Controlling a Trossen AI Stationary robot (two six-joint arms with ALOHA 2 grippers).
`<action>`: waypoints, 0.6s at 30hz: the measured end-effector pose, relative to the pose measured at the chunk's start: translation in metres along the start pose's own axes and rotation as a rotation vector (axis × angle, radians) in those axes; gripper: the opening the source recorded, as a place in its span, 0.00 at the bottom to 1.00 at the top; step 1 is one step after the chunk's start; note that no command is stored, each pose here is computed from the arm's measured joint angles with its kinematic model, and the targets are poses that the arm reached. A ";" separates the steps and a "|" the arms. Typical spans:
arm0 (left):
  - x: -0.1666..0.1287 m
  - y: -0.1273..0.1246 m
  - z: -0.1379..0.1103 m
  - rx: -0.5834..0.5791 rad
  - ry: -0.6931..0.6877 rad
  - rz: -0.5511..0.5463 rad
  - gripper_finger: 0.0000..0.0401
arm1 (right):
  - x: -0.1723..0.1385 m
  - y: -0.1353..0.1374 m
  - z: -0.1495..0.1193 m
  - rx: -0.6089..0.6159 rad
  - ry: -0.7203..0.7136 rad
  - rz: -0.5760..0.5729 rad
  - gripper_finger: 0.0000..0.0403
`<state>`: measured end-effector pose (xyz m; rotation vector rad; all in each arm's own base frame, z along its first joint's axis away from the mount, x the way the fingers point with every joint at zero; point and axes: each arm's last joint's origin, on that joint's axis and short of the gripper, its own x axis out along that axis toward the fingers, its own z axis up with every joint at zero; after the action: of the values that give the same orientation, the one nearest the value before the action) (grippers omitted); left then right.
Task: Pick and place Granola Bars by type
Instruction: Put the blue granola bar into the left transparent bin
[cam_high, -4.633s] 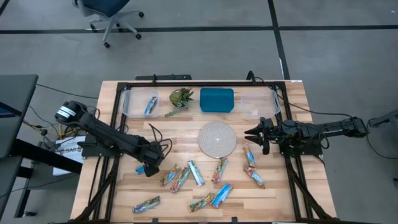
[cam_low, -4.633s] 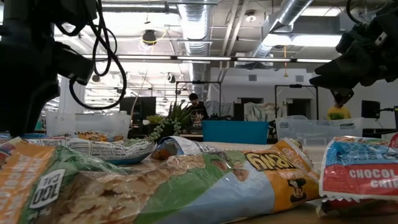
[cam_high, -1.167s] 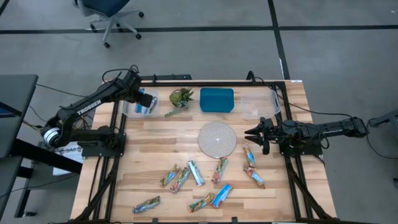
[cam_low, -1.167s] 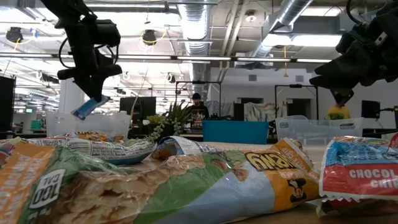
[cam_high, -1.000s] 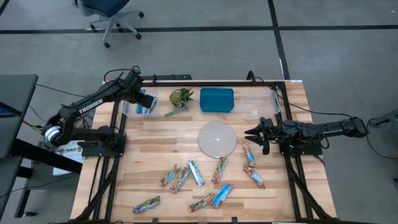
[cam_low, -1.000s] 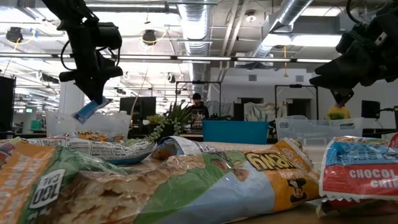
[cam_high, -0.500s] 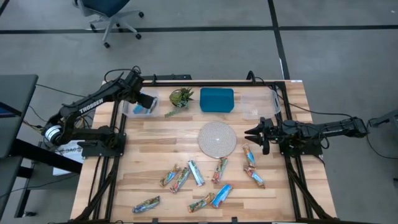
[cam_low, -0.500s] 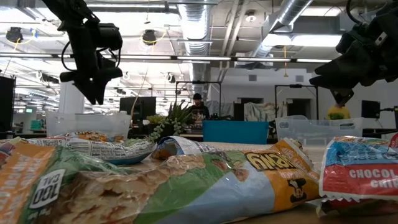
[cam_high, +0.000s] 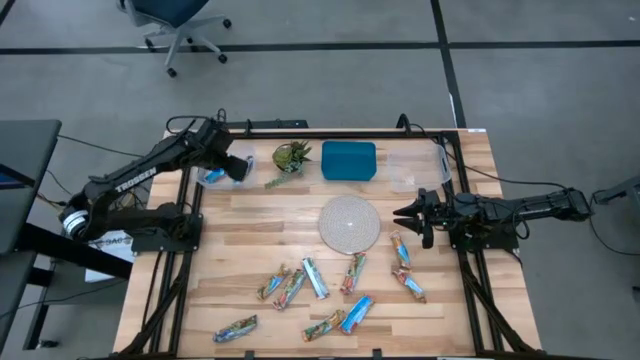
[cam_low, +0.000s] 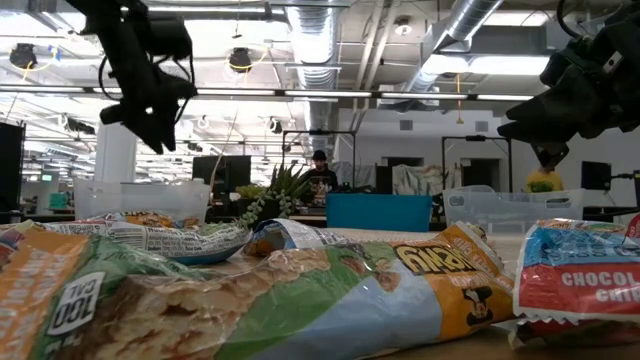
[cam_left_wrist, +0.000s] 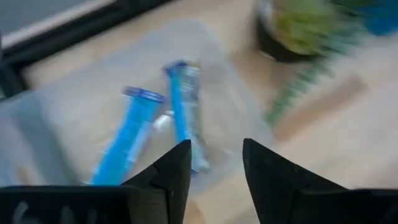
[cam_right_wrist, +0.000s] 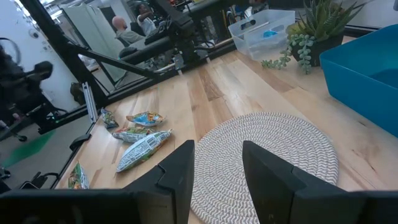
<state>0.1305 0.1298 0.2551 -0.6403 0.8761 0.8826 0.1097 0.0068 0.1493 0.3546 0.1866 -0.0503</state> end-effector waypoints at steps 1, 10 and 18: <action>-0.004 -0.004 -0.004 0.016 0.005 -0.029 0.33 | 0.000 0.000 0.000 0.000 0.000 0.000 0.32; -0.038 -0.046 -0.056 0.180 0.209 -0.275 0.32 | 0.000 0.000 0.000 0.000 0.000 -0.001 0.32; -0.061 -0.080 -0.096 0.229 0.355 -0.450 0.32 | 0.000 0.000 0.000 0.000 0.000 0.000 0.32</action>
<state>0.1419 -0.0080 0.2688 -0.7656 1.0758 0.2604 0.1097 0.0068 0.1493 0.3548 0.1866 -0.0506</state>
